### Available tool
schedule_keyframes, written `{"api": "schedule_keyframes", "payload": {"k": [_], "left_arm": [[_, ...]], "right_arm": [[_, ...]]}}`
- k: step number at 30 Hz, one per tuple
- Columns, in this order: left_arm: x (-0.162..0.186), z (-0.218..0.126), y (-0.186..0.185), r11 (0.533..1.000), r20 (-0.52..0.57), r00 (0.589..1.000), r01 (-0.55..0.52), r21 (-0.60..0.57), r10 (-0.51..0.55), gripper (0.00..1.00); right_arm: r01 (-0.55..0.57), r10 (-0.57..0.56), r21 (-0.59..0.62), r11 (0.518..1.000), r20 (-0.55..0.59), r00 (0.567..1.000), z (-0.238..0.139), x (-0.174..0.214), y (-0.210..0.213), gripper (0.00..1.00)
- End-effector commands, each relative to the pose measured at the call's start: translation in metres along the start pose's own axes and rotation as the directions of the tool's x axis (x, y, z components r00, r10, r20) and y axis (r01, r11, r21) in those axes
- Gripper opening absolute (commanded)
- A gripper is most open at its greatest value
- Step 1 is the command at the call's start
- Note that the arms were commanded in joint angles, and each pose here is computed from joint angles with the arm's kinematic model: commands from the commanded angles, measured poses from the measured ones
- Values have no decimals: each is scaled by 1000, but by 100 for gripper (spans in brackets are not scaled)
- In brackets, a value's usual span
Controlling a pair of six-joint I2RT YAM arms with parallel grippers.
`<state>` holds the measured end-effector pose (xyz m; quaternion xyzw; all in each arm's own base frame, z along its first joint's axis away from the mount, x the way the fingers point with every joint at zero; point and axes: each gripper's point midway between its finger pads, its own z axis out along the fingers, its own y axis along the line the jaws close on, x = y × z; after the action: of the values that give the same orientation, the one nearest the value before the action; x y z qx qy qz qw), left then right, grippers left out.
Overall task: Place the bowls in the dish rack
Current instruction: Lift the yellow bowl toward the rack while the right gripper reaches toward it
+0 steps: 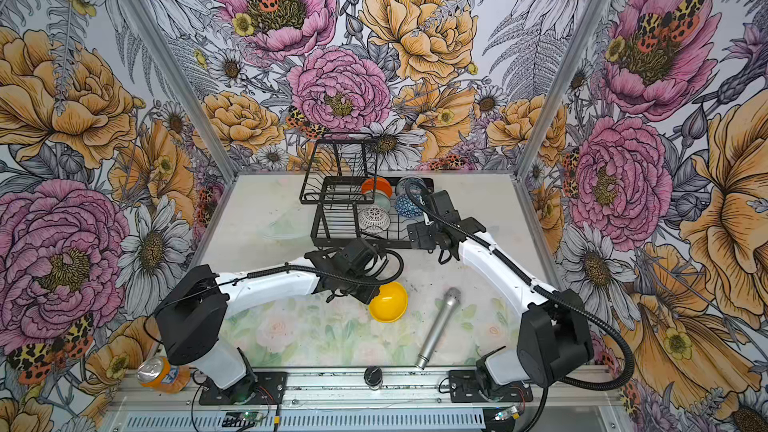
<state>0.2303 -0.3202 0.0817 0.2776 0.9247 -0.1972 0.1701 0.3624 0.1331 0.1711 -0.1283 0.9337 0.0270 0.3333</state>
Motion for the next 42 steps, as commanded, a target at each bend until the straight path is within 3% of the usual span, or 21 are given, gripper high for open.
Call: {"api": "schedule_keyframes", "payload": {"k": [1,6,10,20,30,35,42], "left_arm": [[-36,-26,19,997,178,984,44,-65,-32,0],[-75,-54,48,973,376,924,144,-181,-67,0],[-96,-73,63,944,475,878,201,-262,-55,0],[-137,-123,62,935,675,737,268,-234,-42,0],[-163,-130,48,948,717,695,258,-186,-49,0],[-176,-132,42,954,731,681,245,-173,-42,0],[-185,-133,36,963,736,676,221,-156,-36,0]], "right_arm": [[-26,28,-48,999,52,998,-13,-11,4,100],[-39,49,-100,994,101,994,-30,-24,11,100],[-53,76,-146,988,153,985,-50,-37,15,99],[-54,126,-305,951,220,967,-82,-50,39,99],[-12,110,-377,926,239,965,-76,-58,74,99],[-27,114,-354,935,225,968,-67,-59,74,97],[-65,134,-296,953,220,966,-52,-60,68,83]]}}
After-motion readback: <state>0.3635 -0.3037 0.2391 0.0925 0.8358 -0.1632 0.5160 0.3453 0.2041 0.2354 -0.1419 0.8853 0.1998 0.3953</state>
